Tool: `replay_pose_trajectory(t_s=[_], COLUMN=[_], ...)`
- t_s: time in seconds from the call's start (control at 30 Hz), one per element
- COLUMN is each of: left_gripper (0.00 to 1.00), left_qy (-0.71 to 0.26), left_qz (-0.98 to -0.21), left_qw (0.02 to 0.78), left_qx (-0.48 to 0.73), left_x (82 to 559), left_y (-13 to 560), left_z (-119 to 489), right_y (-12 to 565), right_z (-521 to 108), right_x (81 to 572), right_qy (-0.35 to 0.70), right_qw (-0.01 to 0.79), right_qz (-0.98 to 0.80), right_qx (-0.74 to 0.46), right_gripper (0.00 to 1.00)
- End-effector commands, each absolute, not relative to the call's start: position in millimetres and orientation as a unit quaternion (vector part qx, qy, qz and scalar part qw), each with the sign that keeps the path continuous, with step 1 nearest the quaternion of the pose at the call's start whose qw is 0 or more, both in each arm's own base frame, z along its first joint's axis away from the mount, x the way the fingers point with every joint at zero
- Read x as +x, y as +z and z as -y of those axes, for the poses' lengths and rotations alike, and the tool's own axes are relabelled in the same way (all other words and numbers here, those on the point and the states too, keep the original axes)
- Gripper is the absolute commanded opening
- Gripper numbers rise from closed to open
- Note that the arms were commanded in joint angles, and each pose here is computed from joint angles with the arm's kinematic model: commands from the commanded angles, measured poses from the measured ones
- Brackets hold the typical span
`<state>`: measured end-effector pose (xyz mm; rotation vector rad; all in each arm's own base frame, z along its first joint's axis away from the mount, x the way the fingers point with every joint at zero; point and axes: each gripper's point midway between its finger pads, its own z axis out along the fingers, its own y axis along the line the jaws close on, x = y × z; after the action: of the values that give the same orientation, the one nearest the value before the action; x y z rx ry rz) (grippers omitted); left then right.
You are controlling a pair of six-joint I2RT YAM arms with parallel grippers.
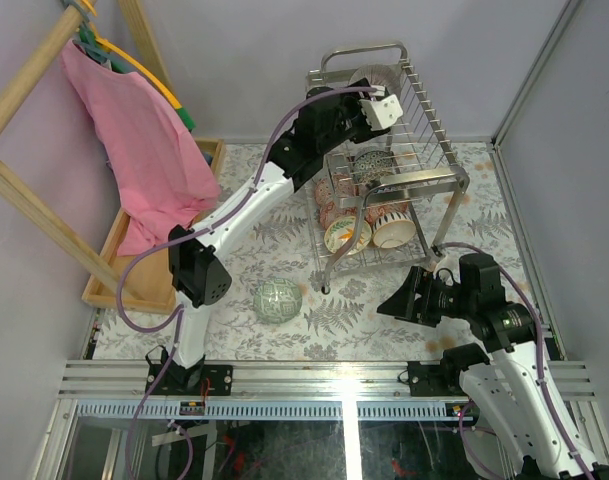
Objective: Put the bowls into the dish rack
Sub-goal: Place the bowl in the dish rack, then adjust the dish rack at the center of the board.
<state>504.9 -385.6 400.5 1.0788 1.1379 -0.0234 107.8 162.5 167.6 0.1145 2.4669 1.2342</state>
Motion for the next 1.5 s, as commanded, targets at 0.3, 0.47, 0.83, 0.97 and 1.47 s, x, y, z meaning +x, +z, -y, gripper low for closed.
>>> replay_pose_trajectory(t_s=[0.3, 0.47, 0.83, 0.97, 1.47], left_gripper=[0.8, 0.82, 0.87, 0.87, 0.53], left_qy=[-0.153, -0.188, -0.254, -0.292, -0.446], left_qz=[-0.556, -0.55, -0.543, -0.557, -0.616], left_qw=[0.705, 0.711, 0.716, 0.693, 0.575], left_qx=[0.413, 0.395, 0.358, 0.353, 0.301], left_x=[484.6, 467.6, 415.1, 397.3, 318.6], left_y=[425.9, 444.9, 484.4, 486.8, 486.3], left_z=[378.5, 371.0, 348.0, 347.3, 367.7], right_y=[264.0, 325.3, 448.3, 472.3, 474.2], right_z=[-158.1, -149.7, -139.4, -122.2, -118.9], right_x=[101.3, 88.0, 124.6, 159.5, 300.6], right_qy=[0.447, 0.441, 0.422, 0.358, 0.248], right_qw=[0.275, 0.341, 0.486, 0.545, 0.528], right_qz=[-0.851, -0.829, -0.764, -0.758, -0.813], right_qx=[-0.011, -0.043, -0.035, -0.019, 0.001], right_gripper=[0.82, 0.82, 0.82, 0.83, 0.59])
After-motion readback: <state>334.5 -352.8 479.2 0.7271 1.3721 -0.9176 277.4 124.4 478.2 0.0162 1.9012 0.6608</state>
